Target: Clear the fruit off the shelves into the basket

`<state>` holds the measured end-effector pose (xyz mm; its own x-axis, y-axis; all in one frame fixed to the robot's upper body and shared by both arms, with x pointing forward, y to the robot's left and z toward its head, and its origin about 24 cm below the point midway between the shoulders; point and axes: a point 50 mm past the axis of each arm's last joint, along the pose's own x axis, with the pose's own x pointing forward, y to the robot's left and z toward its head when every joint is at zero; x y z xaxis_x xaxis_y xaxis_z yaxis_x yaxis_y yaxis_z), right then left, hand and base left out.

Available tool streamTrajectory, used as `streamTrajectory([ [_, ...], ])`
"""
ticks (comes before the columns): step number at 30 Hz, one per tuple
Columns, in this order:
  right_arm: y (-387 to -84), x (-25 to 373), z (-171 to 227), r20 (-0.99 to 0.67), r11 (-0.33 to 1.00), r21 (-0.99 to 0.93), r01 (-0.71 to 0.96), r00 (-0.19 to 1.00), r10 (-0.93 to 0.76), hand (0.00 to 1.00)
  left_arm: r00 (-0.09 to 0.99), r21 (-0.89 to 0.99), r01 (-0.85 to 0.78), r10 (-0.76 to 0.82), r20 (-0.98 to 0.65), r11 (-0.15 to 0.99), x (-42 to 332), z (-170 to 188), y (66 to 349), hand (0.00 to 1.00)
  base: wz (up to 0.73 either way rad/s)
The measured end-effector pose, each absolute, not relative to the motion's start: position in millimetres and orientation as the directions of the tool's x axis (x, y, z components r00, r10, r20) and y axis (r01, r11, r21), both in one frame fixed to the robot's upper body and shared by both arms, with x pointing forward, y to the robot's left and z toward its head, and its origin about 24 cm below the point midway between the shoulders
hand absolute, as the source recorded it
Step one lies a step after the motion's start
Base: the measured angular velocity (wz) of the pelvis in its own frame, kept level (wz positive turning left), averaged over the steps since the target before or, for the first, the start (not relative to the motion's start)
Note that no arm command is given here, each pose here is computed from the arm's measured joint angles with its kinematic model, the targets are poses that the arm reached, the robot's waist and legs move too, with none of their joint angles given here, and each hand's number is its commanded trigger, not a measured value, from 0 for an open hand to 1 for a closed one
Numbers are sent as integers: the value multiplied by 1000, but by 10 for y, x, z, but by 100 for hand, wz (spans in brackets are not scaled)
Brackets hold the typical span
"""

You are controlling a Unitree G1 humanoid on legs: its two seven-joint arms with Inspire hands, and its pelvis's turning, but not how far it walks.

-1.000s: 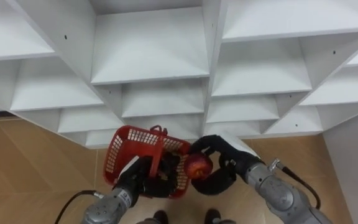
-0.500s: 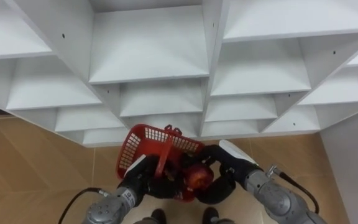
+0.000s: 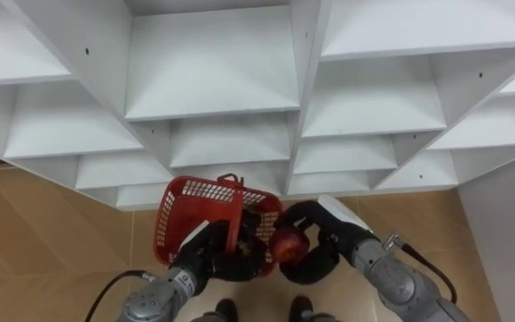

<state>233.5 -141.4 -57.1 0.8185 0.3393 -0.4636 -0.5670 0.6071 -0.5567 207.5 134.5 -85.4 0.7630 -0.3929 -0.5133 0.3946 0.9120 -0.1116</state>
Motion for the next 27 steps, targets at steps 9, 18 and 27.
streamTrajectory([
  [9,-1429,2358,-573,-463,586,-585,-561,824,327,100,744,-136,428,-433,-509,894,2062,-855,1312,100,0],
  [18,-1425,2382,-553,-448,568,-615,-547,835,318,100,733,-150,446,-456,-504,882,2056,-853,1291,100,0],
  [27,-1460,2376,-611,-469,564,-617,-548,832,296,100,716,-157,480,-489,-498,863,2059,-845,1190,100,0],
])
